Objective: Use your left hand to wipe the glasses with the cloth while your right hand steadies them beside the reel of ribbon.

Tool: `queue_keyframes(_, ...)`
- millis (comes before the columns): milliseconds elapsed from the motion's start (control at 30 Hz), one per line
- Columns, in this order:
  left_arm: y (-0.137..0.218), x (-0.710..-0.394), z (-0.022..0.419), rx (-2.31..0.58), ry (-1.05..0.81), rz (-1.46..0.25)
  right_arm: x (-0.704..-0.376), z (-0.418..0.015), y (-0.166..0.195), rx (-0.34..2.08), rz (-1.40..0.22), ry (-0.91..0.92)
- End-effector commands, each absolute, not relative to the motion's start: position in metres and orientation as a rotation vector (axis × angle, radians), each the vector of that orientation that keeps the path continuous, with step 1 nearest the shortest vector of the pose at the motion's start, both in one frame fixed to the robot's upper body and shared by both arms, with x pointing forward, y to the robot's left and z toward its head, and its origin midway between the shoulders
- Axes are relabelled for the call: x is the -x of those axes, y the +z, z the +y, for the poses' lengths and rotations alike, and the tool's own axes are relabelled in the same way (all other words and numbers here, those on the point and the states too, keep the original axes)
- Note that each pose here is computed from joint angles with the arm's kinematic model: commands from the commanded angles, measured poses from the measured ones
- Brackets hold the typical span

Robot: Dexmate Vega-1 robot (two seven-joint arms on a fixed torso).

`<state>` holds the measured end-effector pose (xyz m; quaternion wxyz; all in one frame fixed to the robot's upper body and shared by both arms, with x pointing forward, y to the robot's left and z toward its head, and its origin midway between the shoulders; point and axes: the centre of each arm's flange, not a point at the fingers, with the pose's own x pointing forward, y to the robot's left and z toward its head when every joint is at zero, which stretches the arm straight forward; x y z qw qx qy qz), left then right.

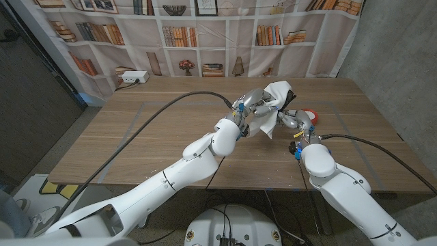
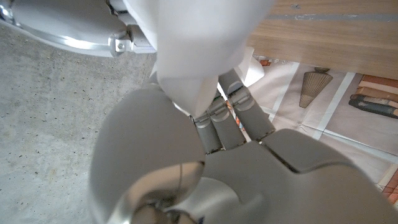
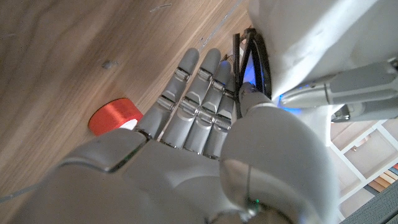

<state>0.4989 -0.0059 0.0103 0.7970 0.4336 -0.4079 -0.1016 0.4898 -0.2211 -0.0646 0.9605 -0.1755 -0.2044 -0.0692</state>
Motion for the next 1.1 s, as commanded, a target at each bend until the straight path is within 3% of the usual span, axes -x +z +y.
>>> queue_keyframes(33, 0.000, -0.498, 0.005, -0.932, -0.209, -0.845, -0.495, -0.221, -0.064, 0.354, -0.411, -0.133)
queue_keyframes(700, 0.048, -0.491, -0.021, -0.928, -0.168, -0.988, -0.487, -0.220, -0.080, 0.379, -0.391, -0.151)
queue_keyframes(1100, 0.046, -0.487, -0.029, -0.936, -0.172, -0.986, -0.490, -0.221, -0.083, 0.380, -0.395, -0.137)
